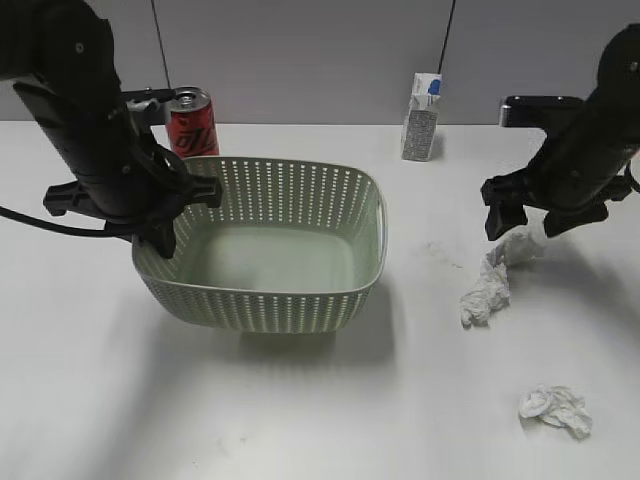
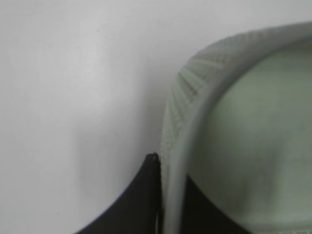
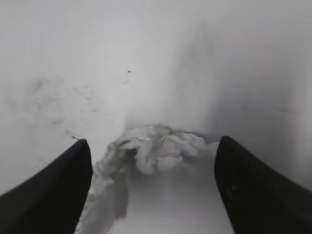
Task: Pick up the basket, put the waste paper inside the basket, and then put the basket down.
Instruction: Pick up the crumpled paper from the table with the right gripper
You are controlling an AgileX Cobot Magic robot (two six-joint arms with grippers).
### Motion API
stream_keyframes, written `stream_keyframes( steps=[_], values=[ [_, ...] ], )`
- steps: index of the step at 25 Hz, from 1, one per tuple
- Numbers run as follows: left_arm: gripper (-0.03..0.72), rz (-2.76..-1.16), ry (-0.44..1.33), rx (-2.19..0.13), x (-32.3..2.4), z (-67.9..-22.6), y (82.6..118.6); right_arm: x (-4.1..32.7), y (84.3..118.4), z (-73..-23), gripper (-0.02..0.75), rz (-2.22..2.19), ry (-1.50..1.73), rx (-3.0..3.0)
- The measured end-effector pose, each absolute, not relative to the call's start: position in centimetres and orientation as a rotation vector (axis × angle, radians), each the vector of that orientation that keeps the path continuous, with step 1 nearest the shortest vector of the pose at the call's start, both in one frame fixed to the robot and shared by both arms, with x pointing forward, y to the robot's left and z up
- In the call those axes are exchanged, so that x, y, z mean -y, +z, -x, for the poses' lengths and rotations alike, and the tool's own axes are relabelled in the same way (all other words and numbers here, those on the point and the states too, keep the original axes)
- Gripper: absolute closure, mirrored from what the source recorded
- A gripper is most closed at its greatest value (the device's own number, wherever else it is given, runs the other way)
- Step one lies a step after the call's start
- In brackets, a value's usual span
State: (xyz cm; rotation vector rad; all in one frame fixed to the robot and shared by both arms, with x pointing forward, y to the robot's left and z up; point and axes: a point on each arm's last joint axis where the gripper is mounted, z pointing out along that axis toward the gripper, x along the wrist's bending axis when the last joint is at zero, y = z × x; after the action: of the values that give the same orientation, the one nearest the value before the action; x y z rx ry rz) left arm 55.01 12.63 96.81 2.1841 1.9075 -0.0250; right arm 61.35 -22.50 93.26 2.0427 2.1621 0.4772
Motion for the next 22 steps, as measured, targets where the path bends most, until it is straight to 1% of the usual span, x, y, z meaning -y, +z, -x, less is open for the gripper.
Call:
stream_keyframes(
  steps=[4,9,13,15,17,19,22],
  values=[
    [0.688,-2.197,-0.007,-1.900,-12.7,-55.1,96.8,22.7,91.4,-61.6,0.144,-2.075,0.385,-2.170],
    [0.688,-2.210,0.010,-1.893,-12.8,-55.1,96.8,22.7,90.4,-61.7,0.148,-2.101,0.360,-2.172],
    [0.688,-2.210,0.010,-1.893,-12.8,-55.1,96.8,22.6,89.4,-61.8,0.200,-2.122,0.353,-2.170],
    [0.688,-2.210,0.010,-1.893,-12.8,-55.1,96.8,22.6,88.9,-62.0,0.243,-2.123,0.357,-2.165],
    [0.688,-2.210,0.010,-1.893,-12.8,-55.1,96.8,22.5,88.8,-62.2,0.309,-2.118,0.378,-2.153],
    [0.688,-2.210,0.010,-1.893,-12.8,-55.1,96.8,22.5,88.9,-62.3,0.399,-2.109,0.398,-2.141],
    [0.688,-2.210,0.010,-1.893,-12.8,-55.1,96.8,22.5,88.9,-62.5,0.591,-2.105,0.410,-2.133]
  ],
)
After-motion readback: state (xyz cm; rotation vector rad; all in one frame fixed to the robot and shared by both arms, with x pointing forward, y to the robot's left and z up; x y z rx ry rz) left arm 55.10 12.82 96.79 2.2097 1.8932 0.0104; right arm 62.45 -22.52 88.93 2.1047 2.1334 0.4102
